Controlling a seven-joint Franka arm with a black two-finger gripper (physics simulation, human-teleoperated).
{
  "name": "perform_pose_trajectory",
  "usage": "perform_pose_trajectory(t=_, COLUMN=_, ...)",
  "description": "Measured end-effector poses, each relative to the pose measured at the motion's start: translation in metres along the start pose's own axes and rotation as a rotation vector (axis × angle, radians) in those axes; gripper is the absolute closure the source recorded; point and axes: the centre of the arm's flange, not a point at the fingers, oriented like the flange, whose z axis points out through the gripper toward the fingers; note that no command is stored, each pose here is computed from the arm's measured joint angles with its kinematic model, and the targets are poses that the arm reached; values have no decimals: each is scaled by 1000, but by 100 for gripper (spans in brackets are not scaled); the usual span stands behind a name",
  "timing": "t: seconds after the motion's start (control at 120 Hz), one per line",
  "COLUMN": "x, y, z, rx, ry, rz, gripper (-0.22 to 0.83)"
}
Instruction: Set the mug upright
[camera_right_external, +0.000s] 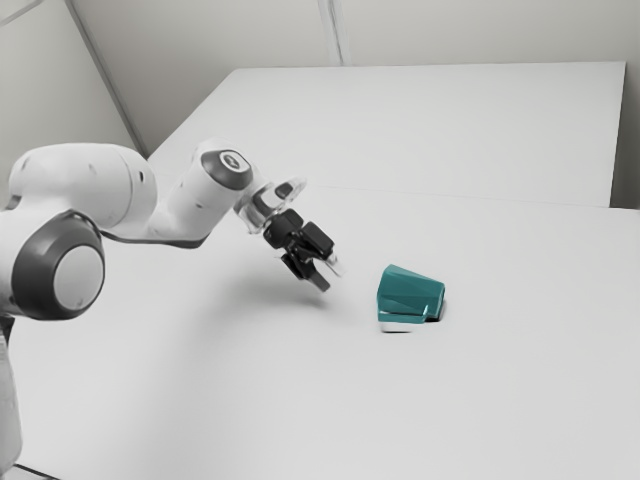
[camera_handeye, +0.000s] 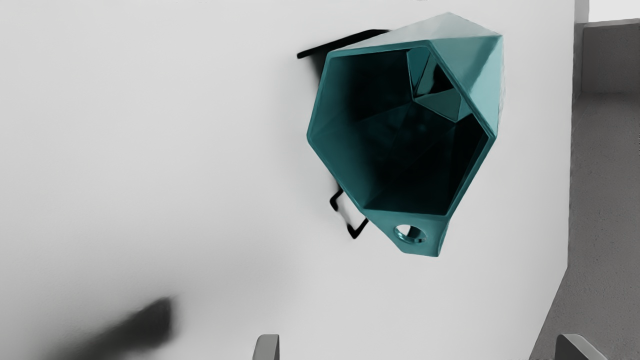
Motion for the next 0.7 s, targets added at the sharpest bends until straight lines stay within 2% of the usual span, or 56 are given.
perform_pose_trajectory(t=0.342, x=39, y=2, z=33, rx=-57, ry=77, rz=172, gripper=0)
perform_pose_trajectory(t=0.7, x=59, y=21, z=60, rx=-98, ry=198, rz=189, gripper=0)
